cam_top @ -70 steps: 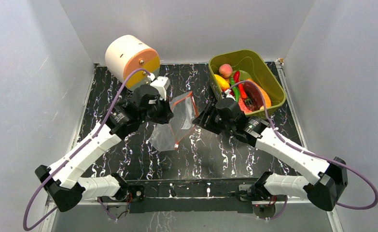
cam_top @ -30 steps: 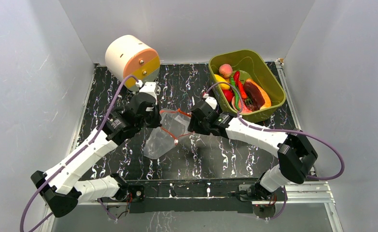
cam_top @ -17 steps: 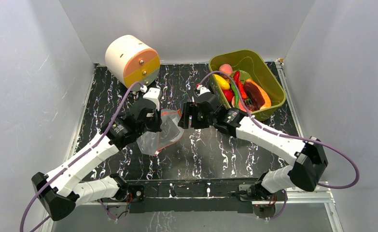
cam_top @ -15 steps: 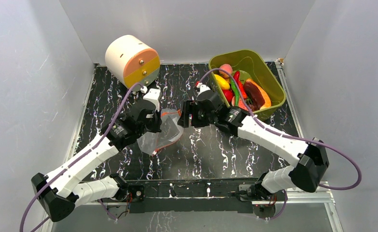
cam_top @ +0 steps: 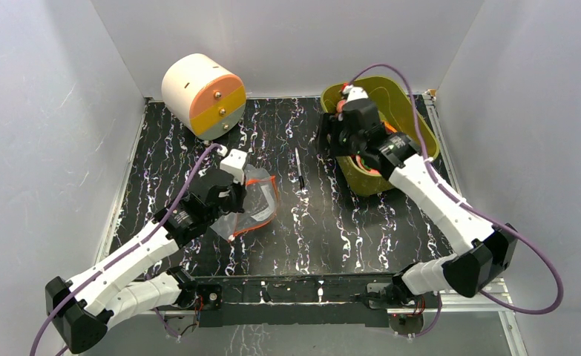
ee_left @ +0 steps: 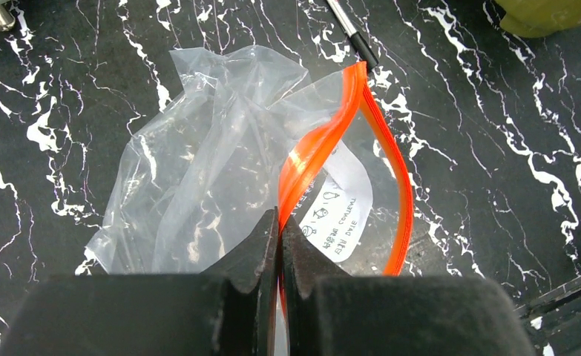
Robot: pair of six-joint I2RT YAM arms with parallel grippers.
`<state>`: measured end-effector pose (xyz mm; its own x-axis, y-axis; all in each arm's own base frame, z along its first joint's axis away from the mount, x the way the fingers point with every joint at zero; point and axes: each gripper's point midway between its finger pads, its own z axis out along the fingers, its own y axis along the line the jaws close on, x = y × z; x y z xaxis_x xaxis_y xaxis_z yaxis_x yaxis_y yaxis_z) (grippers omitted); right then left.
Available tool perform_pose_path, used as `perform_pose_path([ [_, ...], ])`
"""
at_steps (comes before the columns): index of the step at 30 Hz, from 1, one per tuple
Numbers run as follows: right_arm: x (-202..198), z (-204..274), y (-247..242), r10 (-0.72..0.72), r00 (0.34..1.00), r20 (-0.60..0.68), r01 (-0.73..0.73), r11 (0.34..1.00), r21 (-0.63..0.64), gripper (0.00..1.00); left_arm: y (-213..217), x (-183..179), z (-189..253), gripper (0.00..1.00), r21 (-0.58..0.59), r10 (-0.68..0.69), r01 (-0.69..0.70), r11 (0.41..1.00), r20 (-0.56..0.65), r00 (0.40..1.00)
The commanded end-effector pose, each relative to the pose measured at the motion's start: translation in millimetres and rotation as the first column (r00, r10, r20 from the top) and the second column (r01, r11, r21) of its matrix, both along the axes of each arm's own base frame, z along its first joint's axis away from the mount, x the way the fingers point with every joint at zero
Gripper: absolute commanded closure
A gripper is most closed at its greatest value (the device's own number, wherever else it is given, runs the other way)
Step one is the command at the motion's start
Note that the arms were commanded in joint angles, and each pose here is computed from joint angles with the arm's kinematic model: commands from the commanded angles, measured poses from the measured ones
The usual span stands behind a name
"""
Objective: Place the food in the zip-top bag and seal the zipper
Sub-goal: Pick up the fake fruit from the bin.
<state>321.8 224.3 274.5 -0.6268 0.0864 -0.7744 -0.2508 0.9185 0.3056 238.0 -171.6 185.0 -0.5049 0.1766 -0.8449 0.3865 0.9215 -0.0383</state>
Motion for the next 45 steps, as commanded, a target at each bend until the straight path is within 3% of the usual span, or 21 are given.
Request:
perform_pose_path([
  [1,52.4,15.1,-50.6,-0.123,0.989,0.086,0.131,0.986,-0.100,0.35,-6.3,2.8,7.9,1.00,-0.014,-0.036,0.037,0.999,0.042,0.998],
  [5,94.9,10.4,-95.6,-0.236,0.963,0.132,0.258,0.947,-0.191,0.38,-6.3,1.1,7.9,1.00,-0.012,-0.047,0.048,0.999,0.041,0.998],
  [8,121.7,-5.5,-124.5,-0.293,0.947,0.130,0.317,0.918,-0.240,0.46,-7.9,-0.2,6.3,1.00,-0.017,-0.057,0.057,0.998,0.037,0.998],
  [15,172.1,-67.5,-145.1,-0.241,0.970,0.011,0.235,0.932,-0.277,0.52,-11.7,-0.8,1.6,1.00,-0.015,-0.074,0.074,0.997,0.024,0.997],
  [21,211.7,-89.6,-147.8,-0.243,0.970,0.025,0.240,0.923,-0.300,0.57,-12.5,0.6,-5.1,1.00,0.002,-0.074,0.074,0.997,0.006,0.997],
  [34,285.3,-88.3,-131.3,-0.224,0.959,0.173,0.242,0.966,-0.093,0.30,-16.2,2.2,-18.6,1.00,0.026,-0.082,0.083,0.996,-0.030,0.996],
  [37,296.1,-93.8,-127.6,-0.213,0.960,0.183,0.226,0.973,-0.050,0.16,-16.2,2.3,-20.6,1.00,0.030,-0.079,0.080,0.996,-0.037,0.996],
  [42,306.9,-107.1,-131.3,-0.214,0.962,0.171,0.217,0.976,0.003,0.03,-14.6,2.0,-20.6,1.00,0.031,-0.073,0.074,0.997,-0.035,0.997],
  [45,311.1,-108.9,-136.5,-0.217,0.958,0.187,0.220,0.976,0.003,0.02,-13.8,2.2,-20.9,1.00,0.034,-0.070,0.071,0.997,-0.037,0.997],
])
